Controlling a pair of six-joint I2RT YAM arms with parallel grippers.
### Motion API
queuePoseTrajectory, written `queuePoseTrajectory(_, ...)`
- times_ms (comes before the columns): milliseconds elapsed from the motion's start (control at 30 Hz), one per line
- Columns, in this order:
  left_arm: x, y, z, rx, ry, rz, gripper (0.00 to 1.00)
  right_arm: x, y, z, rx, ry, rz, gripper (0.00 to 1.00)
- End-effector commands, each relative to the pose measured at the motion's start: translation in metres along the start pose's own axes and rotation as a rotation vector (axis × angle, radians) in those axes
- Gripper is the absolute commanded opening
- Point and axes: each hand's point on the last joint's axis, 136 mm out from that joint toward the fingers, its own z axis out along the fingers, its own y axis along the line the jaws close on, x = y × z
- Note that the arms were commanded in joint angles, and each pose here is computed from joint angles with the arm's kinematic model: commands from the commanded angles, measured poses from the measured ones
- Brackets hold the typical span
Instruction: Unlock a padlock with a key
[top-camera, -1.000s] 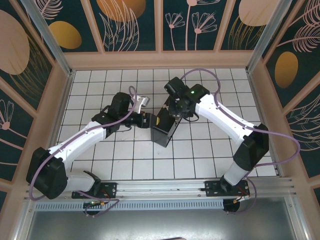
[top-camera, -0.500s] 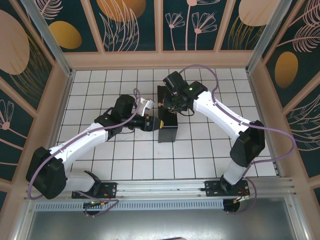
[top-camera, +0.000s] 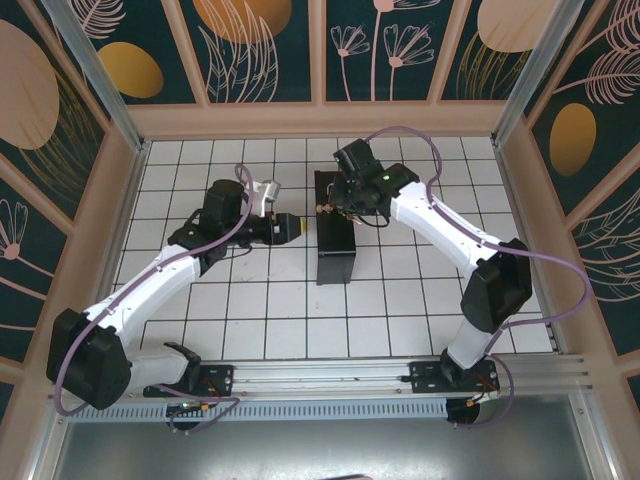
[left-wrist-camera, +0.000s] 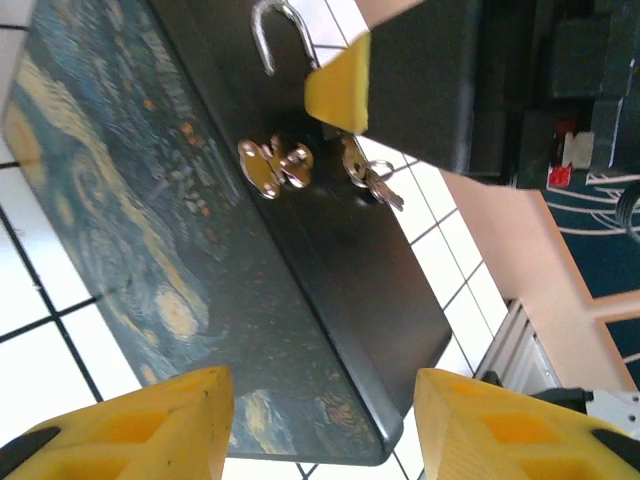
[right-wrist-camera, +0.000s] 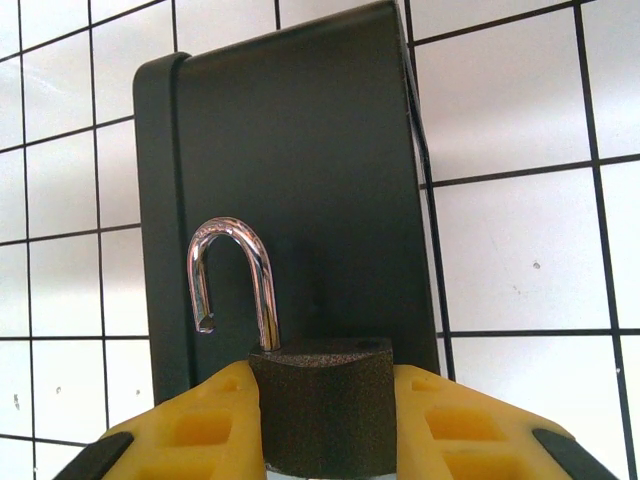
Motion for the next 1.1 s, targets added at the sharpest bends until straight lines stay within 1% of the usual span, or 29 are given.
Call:
queuePoseTrajectory(0, -0.003, 0.006, -0.004, -0.034, -0.015, -0.007, 0.51, -0.021, -0.021, -0.020, 0.001, -0.081, 0.024, 0.02)
queuePoseTrajectory(100, -0.010, 0.008, -0.005, -0.050, -0.034, -0.009, 0.53, -0.024, -0.056, -0.034, 0.039, -0.105, 0.054, 0.03)
queuePoseTrajectory(200, -0.018, 0.011, -0.005, -0.069, -0.047, -0.004, 0.54, -0.019, -0.101, -0.038, 0.070, -0.098, 0.107, 0.05)
queuePoseTrajectory(300, -0.020, 0.017, 0.000, -0.091, -0.046, -0.007, 0.54, -0.002, -0.140, -0.024, 0.095, -0.083, 0.158, 0.06)
queuePoseTrajectory(367, -0.020, 0.024, 0.002, -0.117, -0.049, -0.013, 0.53, 0.015, -0.151, -0.006, 0.061, -0.049, 0.180, 0.06)
queuePoseTrajectory(400, -0.020, 0.026, 0.003, -0.124, -0.049, -0.014, 0.54, 0.023, -0.154, 0.004, 0.048, -0.039, 0.189, 0.07)
queuePoseTrajectory(467, -0.031, 0.023, 0.003, -0.126, -0.070, -0.007, 0.53, 0.037, -0.156, 0.025, 0.017, -0.011, 0.208, 0.08)
queuePoseTrajectory(567, -0.036, 0.022, 0.004, -0.130, -0.083, -0.009, 0.53, 0.056, -0.167, 0.057, 0.035, 0.048, 0.217, 0.10)
queuePoseTrajectory(633, -0.040, 0.024, 0.001, -0.151, -0.100, -0.005, 0.53, 0.066, -0.175, 0.074, 0.060, 0.080, 0.212, 0.15)
queuePoseTrajectory(700, -0.041, 0.026, 0.000, -0.170, -0.106, 0.001, 0.53, 0.070, -0.175, 0.081, 0.059, 0.097, 0.201, 0.22)
queuePoseTrajectory(767, -0.038, 0.027, -0.001, -0.175, -0.096, -0.002, 0.53, 0.067, -0.173, 0.079, 0.054, 0.091, 0.185, 0.34)
queuePoseTrajectory(800, -0.036, 0.028, 0.000, -0.174, -0.090, -0.002, 0.53, 0.064, -0.171, 0.075, 0.051, 0.084, 0.174, 0.42)
queuePoseTrajectory(833, -0.033, 0.029, 0.000, -0.176, -0.086, -0.005, 0.53, 0.061, -0.169, 0.069, 0.048, 0.077, 0.166, 0.46)
queuePoseTrajectory(967, -0.023, 0.030, 0.004, -0.147, -0.058, -0.018, 0.53, 0.038, -0.159, 0.038, 0.038, 0.010, 0.143, 0.47)
queuePoseTrajectory(1000, -0.024, 0.029, 0.006, -0.134, -0.054, -0.025, 0.53, 0.031, -0.153, 0.027, 0.019, -0.013, 0.142, 0.45)
queuePoseTrajectory(1067, -0.020, 0.031, 0.013, -0.109, -0.046, -0.049, 0.53, 0.024, -0.136, 0.012, -0.038, -0.048, 0.136, 0.39)
